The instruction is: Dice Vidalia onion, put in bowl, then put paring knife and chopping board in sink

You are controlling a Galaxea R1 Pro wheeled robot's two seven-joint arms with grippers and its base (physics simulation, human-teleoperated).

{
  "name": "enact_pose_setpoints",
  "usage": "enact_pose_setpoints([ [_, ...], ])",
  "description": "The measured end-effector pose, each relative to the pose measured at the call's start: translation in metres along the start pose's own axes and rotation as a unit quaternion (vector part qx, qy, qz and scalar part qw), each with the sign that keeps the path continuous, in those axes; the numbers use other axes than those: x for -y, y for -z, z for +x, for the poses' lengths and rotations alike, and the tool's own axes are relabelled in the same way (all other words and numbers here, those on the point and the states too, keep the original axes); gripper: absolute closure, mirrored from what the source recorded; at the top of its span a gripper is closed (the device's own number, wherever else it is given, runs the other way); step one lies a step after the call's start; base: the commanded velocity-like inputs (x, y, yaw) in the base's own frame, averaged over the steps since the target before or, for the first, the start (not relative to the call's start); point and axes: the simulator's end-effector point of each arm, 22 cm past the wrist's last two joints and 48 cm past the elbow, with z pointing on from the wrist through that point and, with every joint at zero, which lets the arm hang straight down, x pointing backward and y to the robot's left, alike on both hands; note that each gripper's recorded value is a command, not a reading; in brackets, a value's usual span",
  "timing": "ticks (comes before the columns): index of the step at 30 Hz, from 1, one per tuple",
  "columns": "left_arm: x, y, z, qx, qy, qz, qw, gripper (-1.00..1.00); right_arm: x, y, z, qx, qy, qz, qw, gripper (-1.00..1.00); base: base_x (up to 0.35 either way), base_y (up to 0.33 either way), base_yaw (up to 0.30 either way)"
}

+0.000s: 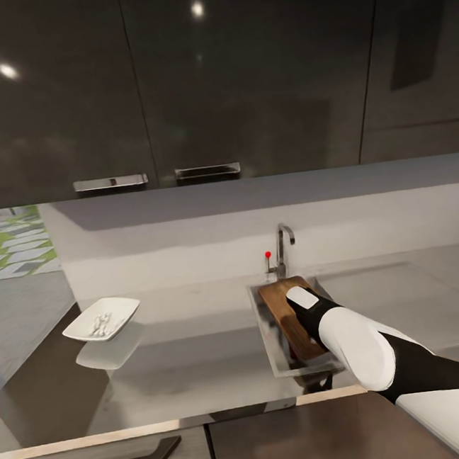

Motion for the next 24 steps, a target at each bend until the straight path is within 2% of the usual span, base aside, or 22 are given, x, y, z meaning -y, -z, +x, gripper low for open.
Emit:
enact_pose_setpoints([
  [7, 0.0, 0.0, 0.002, -0.002, 0.0, 0.0, 1.0, -1.0, 0.001, -0.002, 0.002, 0.0, 0.004, 0.003, 1.0, 1.0, 0.176, 0.0, 0.0],
  [24, 0.001, -0.002, 0.012, -0.016, -0.001, 0.001, 0.9999, -1.0, 0.008, -0.018, 0.015, -0.009, 0.015, 0.02, 0.9996, 1.0, 0.007, 0.0, 0.0],
])
